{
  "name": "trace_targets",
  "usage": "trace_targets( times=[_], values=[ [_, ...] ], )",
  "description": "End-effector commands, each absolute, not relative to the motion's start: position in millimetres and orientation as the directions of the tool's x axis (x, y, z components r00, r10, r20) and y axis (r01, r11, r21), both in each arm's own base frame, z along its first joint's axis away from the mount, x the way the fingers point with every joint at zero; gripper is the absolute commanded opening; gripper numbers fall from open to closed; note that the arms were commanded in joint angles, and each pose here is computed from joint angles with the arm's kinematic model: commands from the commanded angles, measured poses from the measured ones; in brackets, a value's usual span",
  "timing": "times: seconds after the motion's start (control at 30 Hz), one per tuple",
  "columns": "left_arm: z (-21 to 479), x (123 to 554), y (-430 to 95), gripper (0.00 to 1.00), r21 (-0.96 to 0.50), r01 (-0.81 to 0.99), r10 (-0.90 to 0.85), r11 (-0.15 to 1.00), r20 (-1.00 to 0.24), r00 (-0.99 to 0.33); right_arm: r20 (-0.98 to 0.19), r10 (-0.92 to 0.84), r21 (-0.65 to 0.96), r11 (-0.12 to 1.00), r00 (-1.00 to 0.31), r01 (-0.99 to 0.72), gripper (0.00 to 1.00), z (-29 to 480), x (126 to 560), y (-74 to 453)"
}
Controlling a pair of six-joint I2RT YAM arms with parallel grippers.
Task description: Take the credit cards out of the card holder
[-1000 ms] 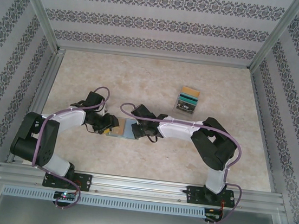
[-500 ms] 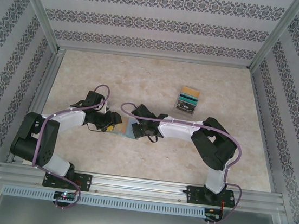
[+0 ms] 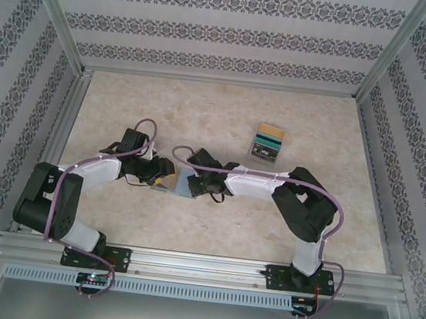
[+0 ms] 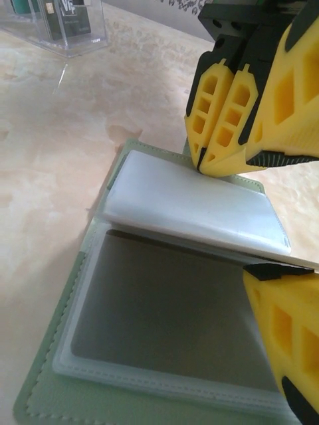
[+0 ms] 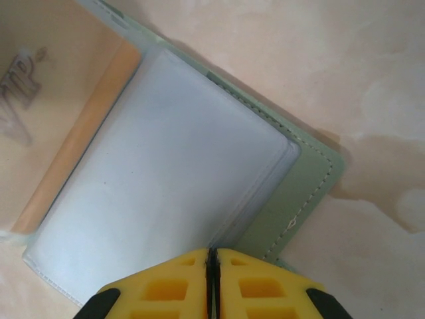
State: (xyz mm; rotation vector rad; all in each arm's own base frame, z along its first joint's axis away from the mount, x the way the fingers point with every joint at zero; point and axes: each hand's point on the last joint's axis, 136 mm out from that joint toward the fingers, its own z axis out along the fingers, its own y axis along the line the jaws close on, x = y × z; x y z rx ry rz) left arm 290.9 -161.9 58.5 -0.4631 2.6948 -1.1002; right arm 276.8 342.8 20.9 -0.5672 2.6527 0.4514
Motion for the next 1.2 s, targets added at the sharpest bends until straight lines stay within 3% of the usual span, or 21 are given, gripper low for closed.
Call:
trace_targets(
  times=[0.0,0.1,0.3,0.5,0.67,0.83,1.17],
  values=[
    [54,288,-151,0.42,-0.648,-0.233,-0.370,0.725,-0.081,-0.926,-0.414,-0.303,0.218,0.882,-0.858,-0.417,0.14,18,278,333],
    [50,287,-145,0.41,-0.620,-0.245,-0.377,0.745,-0.089,-0.922,-0.410,-0.304,0.217,0.883,-0.860,-0.416,0.14,16,278,332],
    [65,292,-161,0.40,-0.708,-0.195,-0.364,0.679,-0.094,-0.926,-0.407,-0.303,0.219,0.884,-0.862,-0.414,0.14,15,278,332],
    [62,290,-138,0.44,-0.610,-0.237,-0.403,0.756,-0.149,-0.903,-0.405,-0.298,0.227,0.883,-0.864,-0.411,0.14,16,277,334],
    [63,291,-146,0.44,-0.644,-0.214,-0.385,0.735,-0.136,-0.913,-0.399,-0.299,0.229,0.883,-0.867,-0.410,0.14,14,276,334],
    [57,292,-134,0.44,-0.589,-0.250,-0.412,0.769,-0.157,-0.897,-0.396,-0.302,0.234,0.880,-0.867,-0.414,0.14,14,275,336],
    [58,296,-163,0.40,-0.710,-0.198,-0.365,0.676,-0.089,-0.927,-0.394,-0.304,0.234,0.879,-0.867,-0.415,0.14,13,274,338]
  ],
)
